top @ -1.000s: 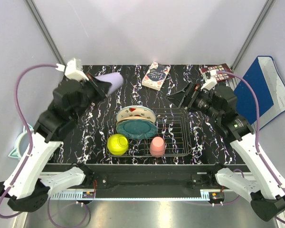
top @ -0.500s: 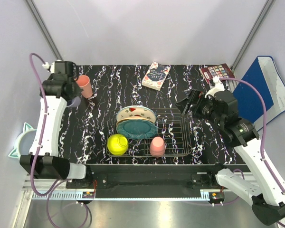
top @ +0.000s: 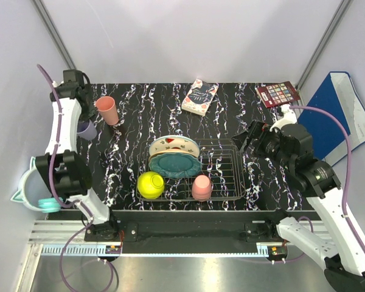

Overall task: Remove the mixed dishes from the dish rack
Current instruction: Place the cup at the center of the board.

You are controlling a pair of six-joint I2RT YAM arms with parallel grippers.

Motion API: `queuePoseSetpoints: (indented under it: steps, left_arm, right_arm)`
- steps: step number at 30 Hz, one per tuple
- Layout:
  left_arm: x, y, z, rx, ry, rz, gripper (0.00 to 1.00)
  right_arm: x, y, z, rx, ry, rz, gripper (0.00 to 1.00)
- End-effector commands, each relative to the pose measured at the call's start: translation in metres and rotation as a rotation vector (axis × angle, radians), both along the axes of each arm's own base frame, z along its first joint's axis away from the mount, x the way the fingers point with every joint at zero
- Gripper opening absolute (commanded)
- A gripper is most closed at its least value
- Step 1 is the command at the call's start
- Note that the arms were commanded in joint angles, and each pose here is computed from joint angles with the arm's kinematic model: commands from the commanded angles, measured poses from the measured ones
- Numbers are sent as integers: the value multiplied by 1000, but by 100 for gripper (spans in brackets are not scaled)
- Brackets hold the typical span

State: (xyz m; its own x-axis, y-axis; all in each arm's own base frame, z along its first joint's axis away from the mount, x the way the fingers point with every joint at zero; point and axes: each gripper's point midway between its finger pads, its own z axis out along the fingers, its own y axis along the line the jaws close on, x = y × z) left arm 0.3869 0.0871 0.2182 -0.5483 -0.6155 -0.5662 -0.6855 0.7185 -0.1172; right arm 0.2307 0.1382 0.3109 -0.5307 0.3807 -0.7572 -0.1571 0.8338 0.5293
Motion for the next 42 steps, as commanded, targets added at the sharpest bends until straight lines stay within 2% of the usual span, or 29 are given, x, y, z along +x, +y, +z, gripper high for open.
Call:
queuePoseSetpoints:
  steps: [1, 8, 21, 23, 25, 27, 30, 31, 34, 37, 38, 39, 41, 42]
  left_arm:
    - [30, 6, 4, -17, -59, 0, 0]
    - [54, 29, -49, -51, 26, 16, 0]
    - [83, 45, -91, -91, 77, 37, 0]
    - [84, 44, -89, -93, 71, 33, 6]
    - [84, 44, -82, -92, 58, 29, 19]
    - [83, 44, -75, -88, 43, 30, 41]
    - [80, 43, -58, -81, 14, 34, 63]
    - [77, 43, -54, -77, 7, 41, 73]
    - [69, 45, -30, -55, -33, 63, 88]
    - [54, 40, -1, -57, -82, 88, 96]
    - [50, 37, 7, -62, -102, 90, 98]
    - [40, 28, 34, -54, -161, 82, 99]
    - [24, 15, 46, -45, -190, 83, 99]
    - [14, 6, 70, -26, -253, 68, 99]
  right_arm:
    - [-2, -7, -4, -12, -4, -26, 100]
    - [-4, -11, -12, -21, 17, -44, 100]
    - [0, -14, -25, -52, 64, -71, 100]
    - [1, -14, -27, -55, 71, -76, 100]
    - [2, -15, -29, -57, 74, -79, 100]
    - [2, -14, -31, -56, 76, -78, 100]
    - [2, -13, -32, -46, 75, -75, 100]
    - [1, -12, -31, -43, 70, -73, 100]
    - [1, -12, -31, -40, 67, -69, 100]
    - [-3, -8, -32, -46, 65, -28, 100]
    - [-7, 1, -30, -34, 67, 34, 100]
    - [-10, 6, -34, -43, 82, 71, 99]
    - [-21, 15, -46, -65, 134, 163, 97]
    - [-22, 17, -54, -79, 168, 184, 96]
